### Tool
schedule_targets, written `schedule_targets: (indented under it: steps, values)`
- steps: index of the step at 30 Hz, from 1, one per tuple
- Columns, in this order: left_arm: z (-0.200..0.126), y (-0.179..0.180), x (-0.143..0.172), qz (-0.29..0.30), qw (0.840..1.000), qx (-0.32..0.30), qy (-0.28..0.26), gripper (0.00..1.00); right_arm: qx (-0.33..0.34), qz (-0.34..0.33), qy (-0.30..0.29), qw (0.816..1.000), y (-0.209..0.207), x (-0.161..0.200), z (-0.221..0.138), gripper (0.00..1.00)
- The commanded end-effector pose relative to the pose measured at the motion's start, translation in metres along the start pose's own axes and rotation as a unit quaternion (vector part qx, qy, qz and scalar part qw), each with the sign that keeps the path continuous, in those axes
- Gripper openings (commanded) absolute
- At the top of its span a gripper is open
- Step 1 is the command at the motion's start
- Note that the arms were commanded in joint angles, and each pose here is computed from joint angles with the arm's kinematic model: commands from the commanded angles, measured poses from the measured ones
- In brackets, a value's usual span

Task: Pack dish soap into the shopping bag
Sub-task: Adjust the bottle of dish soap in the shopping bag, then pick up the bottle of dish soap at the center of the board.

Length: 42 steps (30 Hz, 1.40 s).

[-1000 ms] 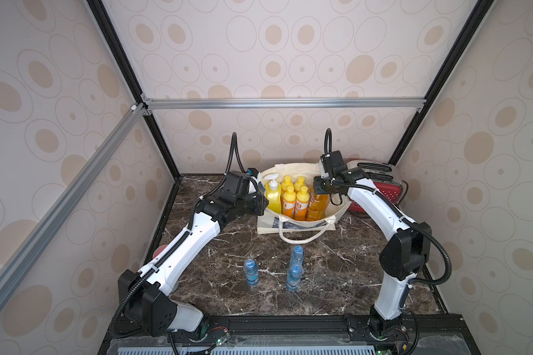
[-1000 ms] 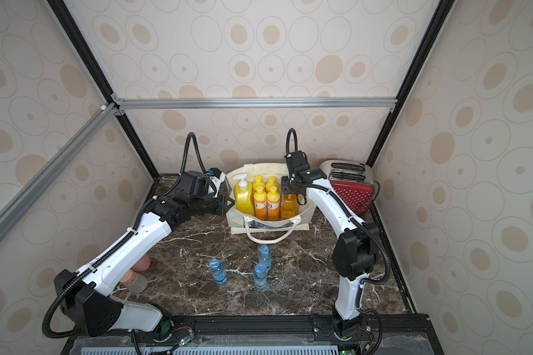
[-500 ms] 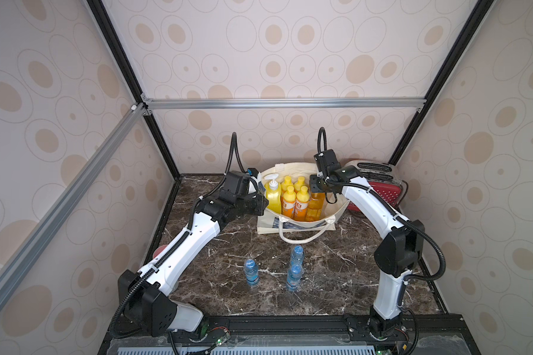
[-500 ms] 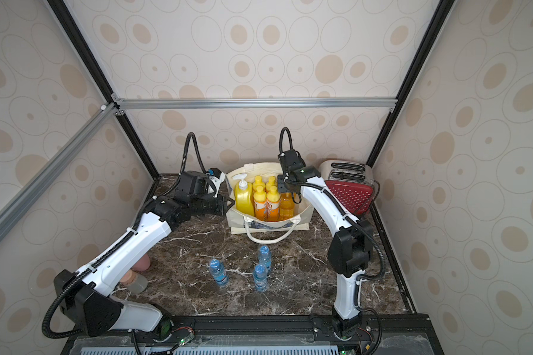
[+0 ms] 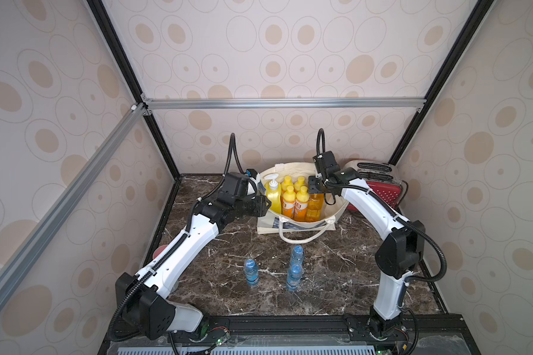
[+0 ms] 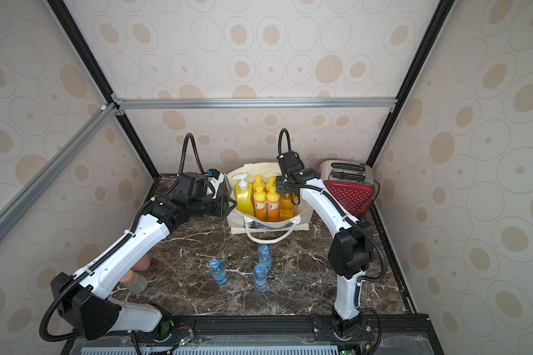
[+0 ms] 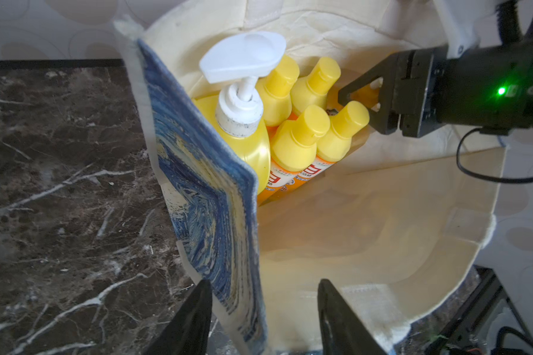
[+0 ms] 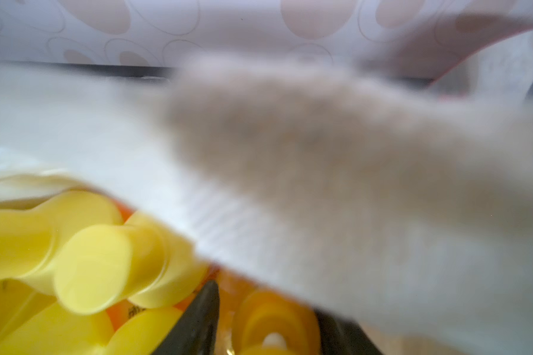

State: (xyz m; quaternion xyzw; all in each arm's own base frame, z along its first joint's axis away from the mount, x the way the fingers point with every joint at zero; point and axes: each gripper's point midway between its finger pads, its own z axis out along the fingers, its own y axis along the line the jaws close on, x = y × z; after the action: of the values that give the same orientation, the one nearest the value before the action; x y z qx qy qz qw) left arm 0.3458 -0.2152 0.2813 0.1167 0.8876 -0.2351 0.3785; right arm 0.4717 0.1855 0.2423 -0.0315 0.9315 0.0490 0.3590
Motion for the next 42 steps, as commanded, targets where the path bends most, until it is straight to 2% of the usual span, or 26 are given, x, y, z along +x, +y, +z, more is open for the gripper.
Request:
schedule_targets:
  steps: [1,5,10,15,19,24,32,42]
  values:
    - [-0.016,-0.001,-0.007,0.007,1.000,-0.008,-0.022,0.68,-0.063,-0.017,-0.041,0.997,0.020,-0.023,-0.063,0.68]
    - [-0.027,0.007,-0.008,0.008,0.999,-0.028,-0.045,0.76,-0.116,-0.035,-0.051,0.991,0.030,-0.024,-0.107,0.76]
    - [-0.052,0.018,-0.014,0.001,0.993,-0.058,-0.105,0.80,-0.209,-0.075,-0.049,0.974,0.047,-0.006,-0.165,0.78]
    - [-0.069,0.040,-0.006,-0.016,0.983,-0.104,-0.149,0.81,-0.286,-0.125,-0.042,0.949,0.064,0.039,-0.218,0.76]
    - [-0.073,0.059,0.011,-0.029,0.976,-0.140,-0.163,0.81,-0.313,-0.160,-0.014,0.936,0.069,0.084,-0.238,0.76]
    - [-0.070,0.084,0.035,-0.042,0.965,-0.181,-0.184,0.82,-0.281,-0.221,0.040,0.933,0.070,0.143,-0.233,0.75]
    - [-0.051,0.114,0.071,-0.042,0.956,-0.228,-0.177,0.84,-0.270,-0.253,0.105,0.923,0.077,0.213,-0.224,0.73]
    - [-0.049,0.110,0.070,-0.035,0.959,-0.214,-0.180,0.85,-0.230,-0.298,0.151,0.914,0.098,0.265,-0.199,0.72]
